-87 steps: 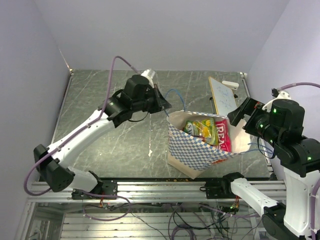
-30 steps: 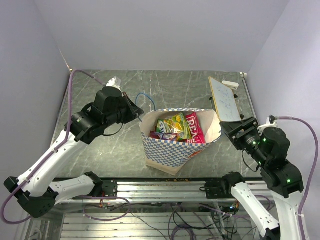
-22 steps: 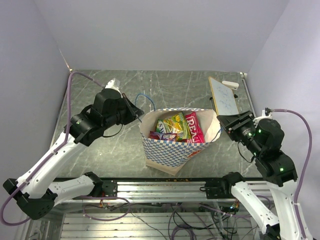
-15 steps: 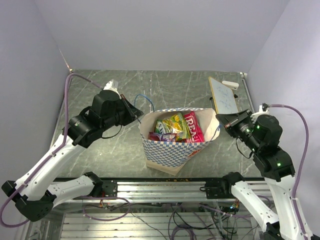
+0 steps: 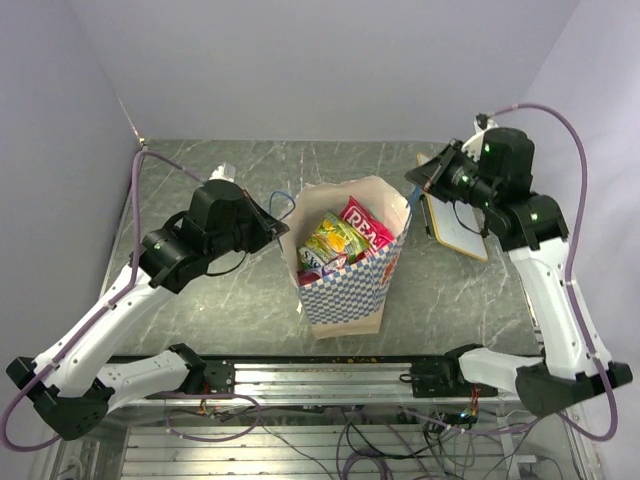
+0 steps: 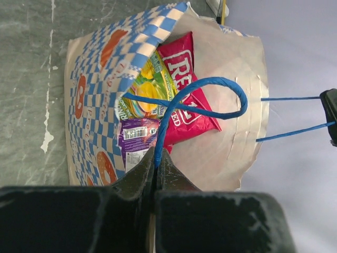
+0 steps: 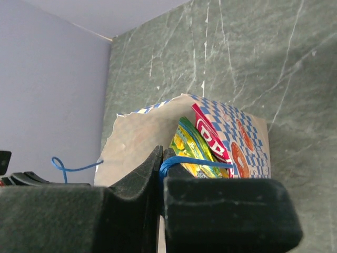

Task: Take the snacks out of the paper bag
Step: Adjust the paper bag at the center of the board.

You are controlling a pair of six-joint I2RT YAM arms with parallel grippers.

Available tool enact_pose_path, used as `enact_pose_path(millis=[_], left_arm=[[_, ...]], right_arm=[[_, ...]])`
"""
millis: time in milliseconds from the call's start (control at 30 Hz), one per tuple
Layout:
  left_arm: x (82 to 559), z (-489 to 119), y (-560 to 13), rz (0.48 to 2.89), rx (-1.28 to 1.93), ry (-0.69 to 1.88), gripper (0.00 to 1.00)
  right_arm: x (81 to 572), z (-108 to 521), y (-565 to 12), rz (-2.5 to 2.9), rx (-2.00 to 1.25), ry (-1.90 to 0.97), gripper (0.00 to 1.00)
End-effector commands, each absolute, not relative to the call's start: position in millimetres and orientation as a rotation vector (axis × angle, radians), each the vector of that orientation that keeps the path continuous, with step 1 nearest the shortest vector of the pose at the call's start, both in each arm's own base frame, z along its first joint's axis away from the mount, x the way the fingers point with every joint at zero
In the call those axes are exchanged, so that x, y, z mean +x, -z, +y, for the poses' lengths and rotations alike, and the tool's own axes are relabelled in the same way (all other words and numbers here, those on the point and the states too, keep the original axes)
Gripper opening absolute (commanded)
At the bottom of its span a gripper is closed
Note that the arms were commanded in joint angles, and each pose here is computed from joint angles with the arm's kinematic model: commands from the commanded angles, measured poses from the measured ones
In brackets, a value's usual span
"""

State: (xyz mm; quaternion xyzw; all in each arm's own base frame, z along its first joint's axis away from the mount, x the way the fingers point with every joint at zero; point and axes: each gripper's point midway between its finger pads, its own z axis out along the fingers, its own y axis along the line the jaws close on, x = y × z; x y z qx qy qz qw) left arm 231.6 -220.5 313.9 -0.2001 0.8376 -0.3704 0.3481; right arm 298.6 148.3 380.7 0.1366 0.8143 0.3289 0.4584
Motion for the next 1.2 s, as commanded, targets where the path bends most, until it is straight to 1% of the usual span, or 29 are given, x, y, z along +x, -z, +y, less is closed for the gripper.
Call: enact_pose_path(millis=[0,167,333,400,533,600,633,700,767,833,900,967,1067,1167], left_arm=[[249.2,-241.0,-362.3,2.005,-0.549,1.161,0.07],[252.1,-266.4,-347.1,2.05,-0.54,1.234,0.07],[226.7,-277.4,-321.6,2.118,-0.511,1.234,0.07],[212.9,-277.6,-307.2,2.169,-0.495,1.231,0.09],[181.9,-269.8,-276.0,2.281,-0.448,1.216,0.14],[167.4,-258.7,-265.4,2.325,-0.437,1.187,0.15],[158.8,-250.8,-264.3,2.336,-0.431,1.182,0.17],[148.2,-236.5,-261.8,2.352,-0.408,1.15,0.24],[136.0,-221.3,-258.6,2.387,-0.385,1.101,0.36],[123.7,-208.1,-257.7,2.425,-0.361,1.062,0.5],[112.7,-192.3,-260.7,2.444,-0.357,1.024,0.61],[105.7,-175.4,-272.7,2.409,-0.373,1.014,0.71],[100.9,-159.4,-311.2,2.278,-0.385,1.093,0.79],[107.8,-151.1,-344.3,2.186,-0.399,1.094,0.8]], right_arm=[[311.9,148.4,-471.2,1.737,0.085,-0.762,0.0],[328.8,152.2,-488.6,1.7,-0.054,-0.682,0.0],[331.1,168.6,-499.8,1.651,-0.225,-0.702,0.0],[332.3,175.7,-496.4,1.647,-0.273,-0.724,0.0],[328.3,200.0,-477.9,1.672,-0.369,-0.864,0.0],[319.0,213.9,-474.4,1.658,-0.388,-0.996,0.0],[311.1,222.6,-474.6,1.645,-0.408,-1.083,0.0],[297.6,234.3,-476.1,1.626,-0.43,-1.218,0.0],[290.9,240.1,-473.9,1.633,-0.417,-1.301,0.0],[287.1,243.9,-472.0,1.651,-0.418,-1.338,0.0],[281.3,248.5,-471.3,1.664,-0.435,-1.333,0.0],[274.3,253.0,-474.0,1.648,-0.455,-1.336,0.0],[265.4,262.5,-474.6,1.636,-0.473,-1.359,0.0],[256.5,275.3,-470.6,1.637,-0.507,-1.354,0.0]])
